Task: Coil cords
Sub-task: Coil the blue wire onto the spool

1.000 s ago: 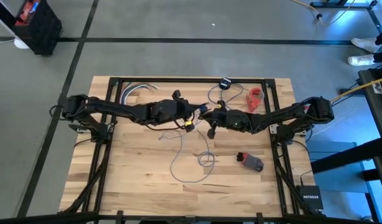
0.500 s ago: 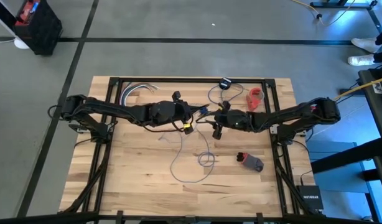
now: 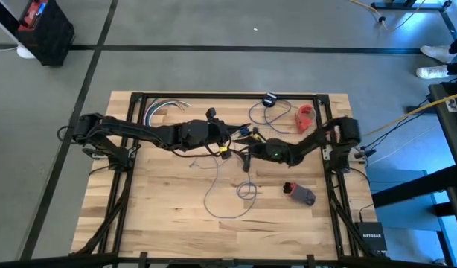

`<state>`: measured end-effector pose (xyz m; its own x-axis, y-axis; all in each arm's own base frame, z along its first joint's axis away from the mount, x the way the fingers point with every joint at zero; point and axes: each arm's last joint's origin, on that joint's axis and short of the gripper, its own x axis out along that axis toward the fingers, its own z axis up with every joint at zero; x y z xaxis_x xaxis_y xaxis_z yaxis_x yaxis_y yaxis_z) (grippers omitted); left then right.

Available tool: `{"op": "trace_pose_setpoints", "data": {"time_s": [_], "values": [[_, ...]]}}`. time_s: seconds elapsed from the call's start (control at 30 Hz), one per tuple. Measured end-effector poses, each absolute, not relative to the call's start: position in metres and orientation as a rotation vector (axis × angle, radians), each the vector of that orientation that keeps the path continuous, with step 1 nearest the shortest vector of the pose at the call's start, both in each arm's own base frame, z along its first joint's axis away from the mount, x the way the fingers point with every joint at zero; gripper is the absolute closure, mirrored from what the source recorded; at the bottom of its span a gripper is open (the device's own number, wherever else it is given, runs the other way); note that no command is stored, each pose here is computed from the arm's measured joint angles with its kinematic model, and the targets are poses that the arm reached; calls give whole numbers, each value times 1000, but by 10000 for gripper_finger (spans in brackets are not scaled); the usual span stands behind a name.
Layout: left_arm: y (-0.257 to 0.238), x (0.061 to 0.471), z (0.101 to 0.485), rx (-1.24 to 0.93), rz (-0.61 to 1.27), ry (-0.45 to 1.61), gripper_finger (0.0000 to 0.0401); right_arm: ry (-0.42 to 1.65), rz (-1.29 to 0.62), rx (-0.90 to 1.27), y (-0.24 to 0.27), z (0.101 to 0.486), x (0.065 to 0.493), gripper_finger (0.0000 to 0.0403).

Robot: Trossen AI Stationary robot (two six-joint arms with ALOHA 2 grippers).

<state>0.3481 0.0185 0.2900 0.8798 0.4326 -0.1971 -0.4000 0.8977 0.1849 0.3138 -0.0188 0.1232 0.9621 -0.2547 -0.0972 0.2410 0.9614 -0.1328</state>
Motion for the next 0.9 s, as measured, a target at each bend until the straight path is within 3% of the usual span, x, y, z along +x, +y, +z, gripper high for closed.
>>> {"op": "trace_pose_setpoints", "data": {"time_s": [0.37, 0.7, 0.8, 0.9], "values": [[19, 347, 300, 161, 439, 174, 401, 105, -363, -253, -52, 112, 365, 223], [18, 347, 302, 159, 438, 157, 401, 131, -291, -282, -67, 103, 395, 225], [18, 347, 301, 161, 436, 165, 401, 157, -331, -312, -69, 104, 398, 255], [17, 346, 300, 164, 435, 176, 401, 179, -364, -326, -69, 103, 392, 328]]}}
